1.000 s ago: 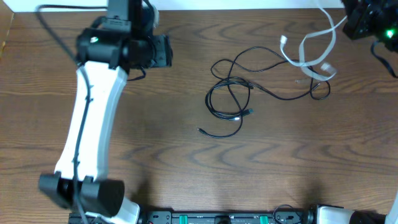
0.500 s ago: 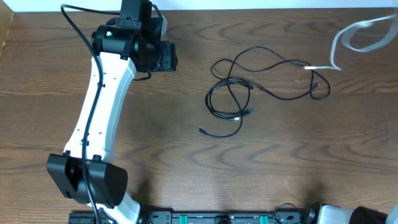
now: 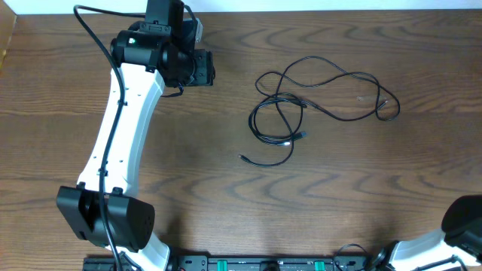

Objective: Untangle cables
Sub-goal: 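Drop the white cable at the right edge and withdraw the right gripper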

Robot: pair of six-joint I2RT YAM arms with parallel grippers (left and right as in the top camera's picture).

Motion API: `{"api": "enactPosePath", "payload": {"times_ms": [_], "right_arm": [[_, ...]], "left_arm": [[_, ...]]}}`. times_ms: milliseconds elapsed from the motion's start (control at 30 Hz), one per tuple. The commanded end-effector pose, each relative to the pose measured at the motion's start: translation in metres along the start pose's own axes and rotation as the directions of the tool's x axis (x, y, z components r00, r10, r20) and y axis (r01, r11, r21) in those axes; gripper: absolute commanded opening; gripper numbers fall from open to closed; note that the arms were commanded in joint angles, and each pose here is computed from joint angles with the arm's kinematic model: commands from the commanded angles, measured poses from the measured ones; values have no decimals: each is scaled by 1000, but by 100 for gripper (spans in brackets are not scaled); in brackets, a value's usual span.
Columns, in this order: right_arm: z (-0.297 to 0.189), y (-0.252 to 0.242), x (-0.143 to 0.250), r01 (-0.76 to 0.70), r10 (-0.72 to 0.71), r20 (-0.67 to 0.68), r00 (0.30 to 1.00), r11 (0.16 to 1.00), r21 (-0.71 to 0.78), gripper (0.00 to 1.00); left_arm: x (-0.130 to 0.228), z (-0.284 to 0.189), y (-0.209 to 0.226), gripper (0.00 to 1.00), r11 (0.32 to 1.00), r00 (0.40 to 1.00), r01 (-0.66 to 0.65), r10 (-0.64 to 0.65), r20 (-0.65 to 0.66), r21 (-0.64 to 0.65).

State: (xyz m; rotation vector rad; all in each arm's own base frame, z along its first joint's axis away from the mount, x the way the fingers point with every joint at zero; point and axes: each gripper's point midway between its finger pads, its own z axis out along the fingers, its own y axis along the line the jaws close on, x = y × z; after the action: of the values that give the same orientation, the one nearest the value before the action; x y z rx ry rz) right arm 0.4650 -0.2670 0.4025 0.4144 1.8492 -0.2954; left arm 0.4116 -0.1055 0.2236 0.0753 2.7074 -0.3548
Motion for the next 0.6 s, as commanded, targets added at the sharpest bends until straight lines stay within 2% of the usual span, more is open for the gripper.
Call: {"api": "enactPosePath", "payload": {"times_ms": [0, 233, 333, 567], "right_arm": [[19, -29, 18, -22, 24, -37, 999, 999, 48, 1], [65, -65, 92, -88, 108, -205, 973, 991, 104, 1], [93, -72, 151, -142, 163, -334, 928, 986, 86, 1], [120, -75, 232, -169, 199, -497, 845, 980, 106, 3]], "left_arm": [[-5, -12, -6, 59, 1000, 999, -25, 24, 33, 18], [-6, -12, -6, 59, 999, 999, -26, 25, 38, 18], [-7, -12, -6, 59, 999, 999, -26, 25, 40, 19], [-7, -12, -6, 59, 1000, 999, -25, 25, 39, 19]]}}
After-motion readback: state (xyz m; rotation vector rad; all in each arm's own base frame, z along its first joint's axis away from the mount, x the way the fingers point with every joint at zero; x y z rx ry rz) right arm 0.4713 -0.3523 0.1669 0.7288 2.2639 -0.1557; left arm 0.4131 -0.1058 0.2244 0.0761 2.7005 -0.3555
